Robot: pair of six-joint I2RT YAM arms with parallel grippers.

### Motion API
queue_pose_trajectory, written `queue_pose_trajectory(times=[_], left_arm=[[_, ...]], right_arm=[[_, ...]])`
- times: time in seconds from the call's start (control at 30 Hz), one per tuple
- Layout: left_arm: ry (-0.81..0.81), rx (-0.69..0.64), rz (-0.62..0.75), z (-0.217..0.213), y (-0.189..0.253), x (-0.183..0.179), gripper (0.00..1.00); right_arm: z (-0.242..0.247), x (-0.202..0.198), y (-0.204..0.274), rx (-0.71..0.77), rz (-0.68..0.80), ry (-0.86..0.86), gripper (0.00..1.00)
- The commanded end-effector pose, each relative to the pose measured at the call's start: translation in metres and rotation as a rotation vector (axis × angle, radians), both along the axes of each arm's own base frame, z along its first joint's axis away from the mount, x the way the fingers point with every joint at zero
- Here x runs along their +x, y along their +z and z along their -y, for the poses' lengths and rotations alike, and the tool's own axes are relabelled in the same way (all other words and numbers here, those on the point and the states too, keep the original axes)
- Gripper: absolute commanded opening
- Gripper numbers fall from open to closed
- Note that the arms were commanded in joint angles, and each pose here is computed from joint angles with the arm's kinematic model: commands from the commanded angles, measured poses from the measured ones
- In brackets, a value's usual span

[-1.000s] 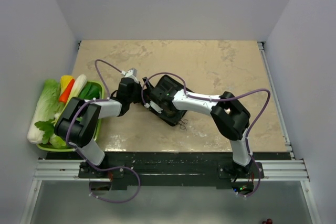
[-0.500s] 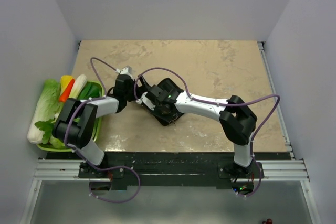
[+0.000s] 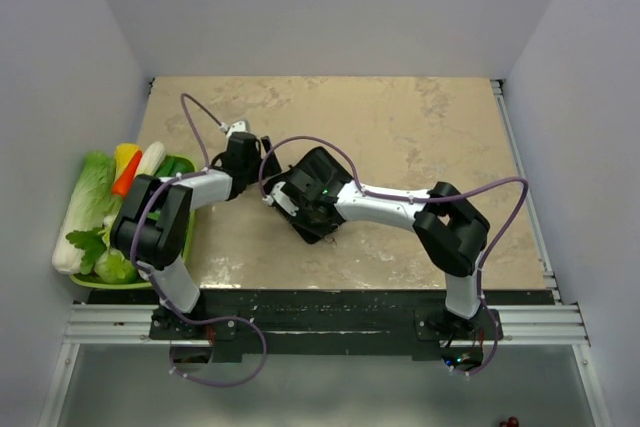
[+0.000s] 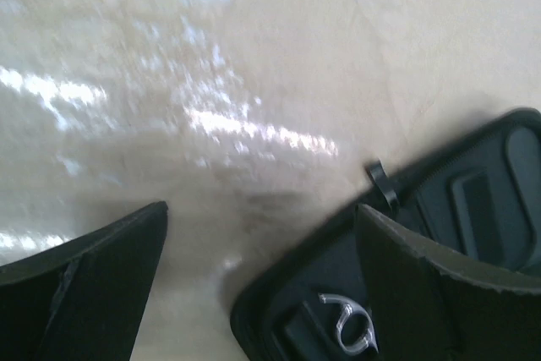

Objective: Sort the hair-cutting tools
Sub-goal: Place the scissors in the hairdressing tool bag.

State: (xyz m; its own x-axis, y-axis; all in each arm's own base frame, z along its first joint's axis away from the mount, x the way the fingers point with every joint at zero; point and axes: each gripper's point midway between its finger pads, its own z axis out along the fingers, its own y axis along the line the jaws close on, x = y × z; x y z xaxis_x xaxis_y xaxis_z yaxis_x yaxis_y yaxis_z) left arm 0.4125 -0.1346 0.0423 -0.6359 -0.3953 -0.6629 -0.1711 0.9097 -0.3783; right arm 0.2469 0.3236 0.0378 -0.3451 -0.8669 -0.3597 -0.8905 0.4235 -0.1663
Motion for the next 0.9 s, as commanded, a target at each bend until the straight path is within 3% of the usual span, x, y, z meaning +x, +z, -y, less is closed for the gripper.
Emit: queue_pose_trajectory(times=[0.0,0.17,0.43,0.67,0.87], left_arm=[[0.071,0.197,-0.077,-0.029,-0.028,-0.003,0.97],[0.069,0.303,-0.105,-0.035,-0.037,-0.002,0.95],[-0.115,0.448,-0.215,-0.005,-0.062,-0.042,0.9],[-0.143,0.479,-0.245,-0.014,-0.07,-0.072,0.88],[-0.193,0.42,-0.257,-0.008,-0.073,-0.091,0.85]], right_arm=[[-0.01,0.004,0.018,0.081,0.042,0.007,0.24],[-0.009,0.005,0.017,0.073,0.052,0.002,0.24],[-0.003,0.008,0.015,0.036,0.064,-0.008,0.25],[-0.002,0.008,0.017,0.04,0.078,-0.013,0.25],[0.002,0.005,0.017,0.026,0.075,-0.012,0.25]])
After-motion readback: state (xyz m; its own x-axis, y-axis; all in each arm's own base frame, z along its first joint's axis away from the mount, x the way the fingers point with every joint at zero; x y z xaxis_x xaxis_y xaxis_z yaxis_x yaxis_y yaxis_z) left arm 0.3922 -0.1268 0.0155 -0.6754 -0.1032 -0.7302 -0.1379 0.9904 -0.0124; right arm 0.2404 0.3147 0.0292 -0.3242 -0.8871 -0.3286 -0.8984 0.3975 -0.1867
